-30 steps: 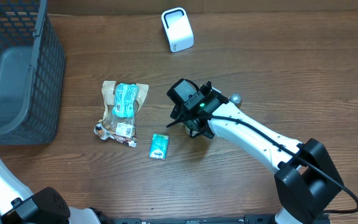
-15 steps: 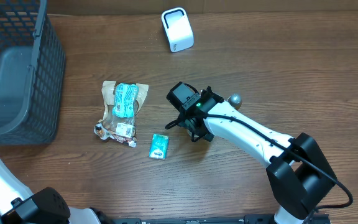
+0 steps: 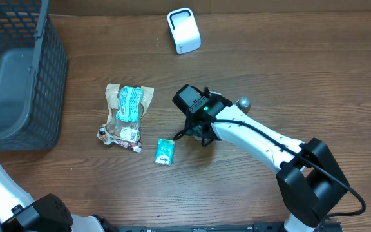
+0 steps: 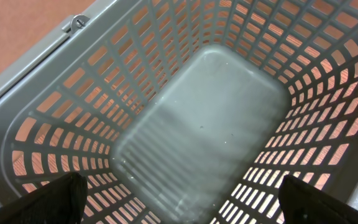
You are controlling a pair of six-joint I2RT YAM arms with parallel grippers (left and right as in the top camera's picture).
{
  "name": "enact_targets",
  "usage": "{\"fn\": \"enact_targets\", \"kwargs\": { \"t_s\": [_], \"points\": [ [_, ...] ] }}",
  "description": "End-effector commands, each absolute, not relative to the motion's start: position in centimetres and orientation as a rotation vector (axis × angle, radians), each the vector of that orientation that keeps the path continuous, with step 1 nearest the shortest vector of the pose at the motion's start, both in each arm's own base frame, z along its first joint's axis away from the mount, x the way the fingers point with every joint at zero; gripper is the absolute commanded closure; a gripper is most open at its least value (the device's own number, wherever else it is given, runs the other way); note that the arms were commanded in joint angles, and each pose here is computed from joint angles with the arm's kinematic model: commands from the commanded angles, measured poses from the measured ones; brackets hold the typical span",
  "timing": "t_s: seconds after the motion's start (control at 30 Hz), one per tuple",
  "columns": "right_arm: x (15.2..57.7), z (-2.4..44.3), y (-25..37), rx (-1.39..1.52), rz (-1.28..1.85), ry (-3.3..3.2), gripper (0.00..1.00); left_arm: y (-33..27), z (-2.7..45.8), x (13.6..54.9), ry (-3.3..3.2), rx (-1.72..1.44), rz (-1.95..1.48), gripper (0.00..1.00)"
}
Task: Scan the item barcode
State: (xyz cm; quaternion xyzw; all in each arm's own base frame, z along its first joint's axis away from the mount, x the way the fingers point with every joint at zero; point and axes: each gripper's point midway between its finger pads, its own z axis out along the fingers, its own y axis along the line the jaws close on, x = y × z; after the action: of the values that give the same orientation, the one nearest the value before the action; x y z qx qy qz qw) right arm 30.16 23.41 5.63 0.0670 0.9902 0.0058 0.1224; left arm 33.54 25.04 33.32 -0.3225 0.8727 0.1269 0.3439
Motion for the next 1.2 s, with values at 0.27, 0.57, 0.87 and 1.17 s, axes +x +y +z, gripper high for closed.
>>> {"fn": "enact_targets", "kwargs": {
  "t_s": [0.27, 0.57, 0.87, 1.17],
  "points": [
    [32.8, 6.5, 22.3, -0.407, -0.204, 2.734, 0.46, 25.1, 33.7, 33.9, 2.267, -0.808, 0.331, 0.00],
    [33.0, 6.6, 22.6, -0.402, -0.186, 2.725, 0.38, 25.1, 33.7, 33.9, 2.267, -0.808, 0.331, 0.00],
    [34.3, 7.9, 22.9, -0.378, -0.197, 2.672, 0.00, 25.1, 33.7, 33.9, 2.267, -0.808, 0.331, 0.00],
    [33.9, 14.6, 27.0, -0.428, 0.039, 2.704, 0.00, 25.1, 33.7, 33.9, 2.267, -0.808, 0.331, 0.00]
  ]
}}
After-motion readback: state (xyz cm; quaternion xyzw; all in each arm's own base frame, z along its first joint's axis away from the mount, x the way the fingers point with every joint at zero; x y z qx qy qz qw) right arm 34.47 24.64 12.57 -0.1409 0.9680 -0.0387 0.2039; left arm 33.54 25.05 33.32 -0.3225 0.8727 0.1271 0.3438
